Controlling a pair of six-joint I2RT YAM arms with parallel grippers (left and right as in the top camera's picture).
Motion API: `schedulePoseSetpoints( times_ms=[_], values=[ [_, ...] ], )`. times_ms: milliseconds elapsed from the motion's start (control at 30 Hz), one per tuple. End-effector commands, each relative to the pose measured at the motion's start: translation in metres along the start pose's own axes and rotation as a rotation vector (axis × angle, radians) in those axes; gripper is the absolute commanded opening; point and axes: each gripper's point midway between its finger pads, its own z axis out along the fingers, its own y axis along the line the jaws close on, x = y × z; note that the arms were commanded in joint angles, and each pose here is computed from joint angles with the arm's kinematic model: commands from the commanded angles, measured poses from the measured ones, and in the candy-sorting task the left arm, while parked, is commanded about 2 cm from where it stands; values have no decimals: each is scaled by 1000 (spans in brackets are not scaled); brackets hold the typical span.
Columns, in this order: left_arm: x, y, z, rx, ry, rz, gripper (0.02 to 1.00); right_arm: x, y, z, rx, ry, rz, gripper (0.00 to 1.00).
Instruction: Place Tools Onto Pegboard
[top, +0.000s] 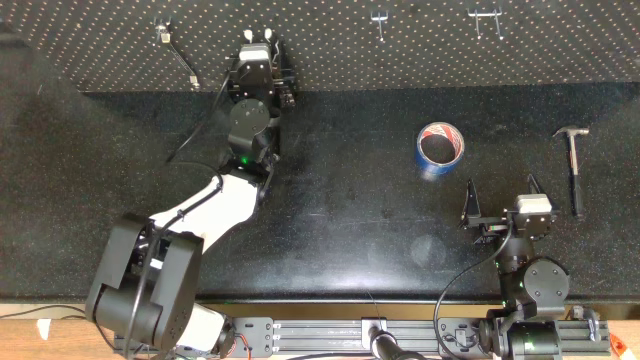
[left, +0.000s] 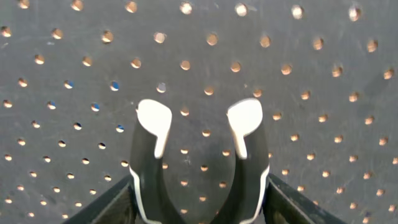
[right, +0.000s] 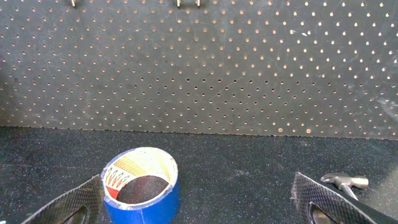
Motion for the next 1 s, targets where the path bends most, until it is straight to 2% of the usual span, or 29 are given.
schedulePoseSetpoints(
  times_ms=[33, 100, 133, 333, 433, 600, 700, 867, 1000],
  values=[
    [-13, -2, 5, 6, -33, -8, 860, 1, 0, 0, 0, 1, -11, 985],
    [-13, -2, 5, 7, -33, -8, 980, 1, 0, 0, 0, 1, -11, 985],
    [-13, -2, 4, 7, -32, -8, 996, 1, 0, 0, 0, 1, -11, 985],
    [-12, -4, 3, 20, -18, -3, 993, 1, 1, 0, -1, 1, -11, 985],
    [-12, -12, -5, 77, 47, 17, 996, 1, 0, 0, 0, 1, -11, 985],
    [-9, 2, -28, 118, 194, 49, 993, 1, 1, 0, -1, 1, -11, 985],
    [-1, 20, -49, 137, 274, 49, 996, 1, 1, 0, -1, 1, -11, 985],
    [2, 58, -100, 82, 243, 34, 996, 1, 1, 0, -1, 1, -11, 985],
    [16, 75, -143, 93, 202, 16, 996, 1, 0, 0, 0, 1, -11, 987]
  ],
)
